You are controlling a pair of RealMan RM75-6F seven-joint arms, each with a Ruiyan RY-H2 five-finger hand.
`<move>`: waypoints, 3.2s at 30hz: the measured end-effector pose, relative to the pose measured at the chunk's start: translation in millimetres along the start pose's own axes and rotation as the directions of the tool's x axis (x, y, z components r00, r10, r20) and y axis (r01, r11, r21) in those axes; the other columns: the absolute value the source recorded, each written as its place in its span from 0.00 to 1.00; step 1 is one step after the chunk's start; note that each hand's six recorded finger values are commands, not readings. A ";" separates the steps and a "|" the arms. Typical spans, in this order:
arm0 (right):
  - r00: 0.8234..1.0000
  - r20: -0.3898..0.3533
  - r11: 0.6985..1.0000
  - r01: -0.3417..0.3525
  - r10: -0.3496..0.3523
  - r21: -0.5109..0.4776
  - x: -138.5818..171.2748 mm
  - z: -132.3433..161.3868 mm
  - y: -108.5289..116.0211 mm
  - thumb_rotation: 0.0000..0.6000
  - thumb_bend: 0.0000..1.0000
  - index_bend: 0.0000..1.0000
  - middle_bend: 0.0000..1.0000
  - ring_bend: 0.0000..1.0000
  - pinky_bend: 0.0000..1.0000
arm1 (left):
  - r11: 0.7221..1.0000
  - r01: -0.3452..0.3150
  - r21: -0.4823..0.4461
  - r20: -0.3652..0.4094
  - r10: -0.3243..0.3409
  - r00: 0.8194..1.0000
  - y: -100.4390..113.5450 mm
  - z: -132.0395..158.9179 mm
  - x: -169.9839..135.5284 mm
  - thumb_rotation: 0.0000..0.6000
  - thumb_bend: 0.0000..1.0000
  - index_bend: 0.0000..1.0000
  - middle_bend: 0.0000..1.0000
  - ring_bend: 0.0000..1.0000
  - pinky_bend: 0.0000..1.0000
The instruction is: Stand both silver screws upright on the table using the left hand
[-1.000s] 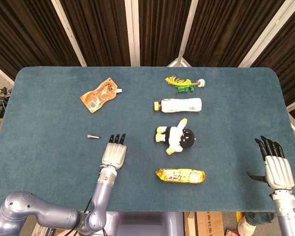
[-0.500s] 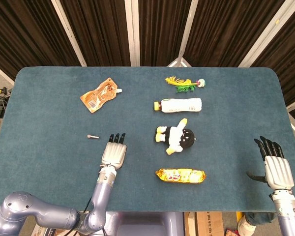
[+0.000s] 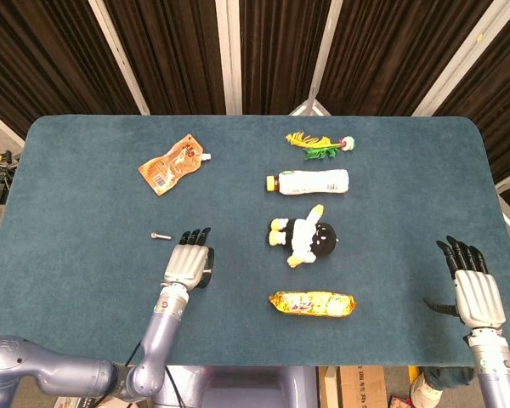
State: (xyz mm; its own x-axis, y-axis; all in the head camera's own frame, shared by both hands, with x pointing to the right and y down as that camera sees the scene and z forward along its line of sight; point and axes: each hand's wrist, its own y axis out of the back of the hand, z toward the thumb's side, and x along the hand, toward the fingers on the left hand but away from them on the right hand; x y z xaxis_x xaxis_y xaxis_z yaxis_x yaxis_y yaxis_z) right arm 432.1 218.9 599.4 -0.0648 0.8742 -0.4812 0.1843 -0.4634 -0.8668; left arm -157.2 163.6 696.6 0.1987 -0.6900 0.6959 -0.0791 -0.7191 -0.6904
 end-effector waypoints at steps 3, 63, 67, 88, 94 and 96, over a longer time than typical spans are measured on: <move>1.000 -0.001 1.000 -0.003 0.003 0.003 -0.1 0.9 -1.4 1.00 0.00 0.12 0.05 0.01 0.00 | 0.999 -0.011 -0.033 0.017 0.012 1.000 2.9 -5.9 0.6 1.00 0.52 0.56 0.01 0.00 0.00; 1.000 0.021 1.000 0.004 -0.004 -0.007 -1.3 -0.1 -3.0 1.00 0.00 0.12 0.05 0.01 0.00 | 0.872 0.145 -0.469 0.321 0.015 0.947 0.8 -40.9 6.8 1.00 0.52 0.55 0.00 0.00 0.00; 1.000 0.022 1.000 0.005 -0.004 -0.008 -1.1 -0.1 -3.1 1.00 0.00 0.12 0.05 0.01 0.00 | 0.872 0.150 -0.467 0.325 0.012 0.945 -0.5 -47.5 8.5 1.00 0.51 0.55 0.00 0.00 0.00; 1.000 0.026 1.000 0.007 -0.007 -0.010 -1.3 -0.5 -3.3 1.00 0.00 0.12 0.05 0.01 0.00 | 0.880 0.182 -0.440 0.342 -0.023 0.939 -8.9 -59.4 9.9 1.00 0.50 0.50 0.00 0.00 0.00; 1.000 0.028 1.000 0.009 -0.008 -0.011 -1.2 -0.3 -3.4 1.00 0.00 0.12 0.05 0.01 0.00 | 0.888 0.205 -0.412 0.354 -0.052 0.934 -11.0 -63.4 8.8 1.00 0.49 0.47 0.00 0.00 0.00; 1.000 0.030 1.000 0.009 -0.008 -0.011 -1.3 -0.6 -3.3 1.00 0.00 0.12 0.05 0.01 0.00 | 0.889 0.210 -0.407 0.355 -0.058 0.933 -11.5 -64.4 8.6 1.00 0.48 0.45 0.00 0.00 0.00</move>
State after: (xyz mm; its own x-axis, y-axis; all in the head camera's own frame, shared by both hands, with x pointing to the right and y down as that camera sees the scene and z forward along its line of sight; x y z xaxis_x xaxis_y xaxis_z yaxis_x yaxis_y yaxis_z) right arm 432.2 219.4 603.0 -0.0957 0.8733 -0.4776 0.1946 -0.4542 -0.8694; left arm -217.4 160.6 723.3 0.5364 -0.5735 0.6192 -0.4266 -0.8173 -0.3874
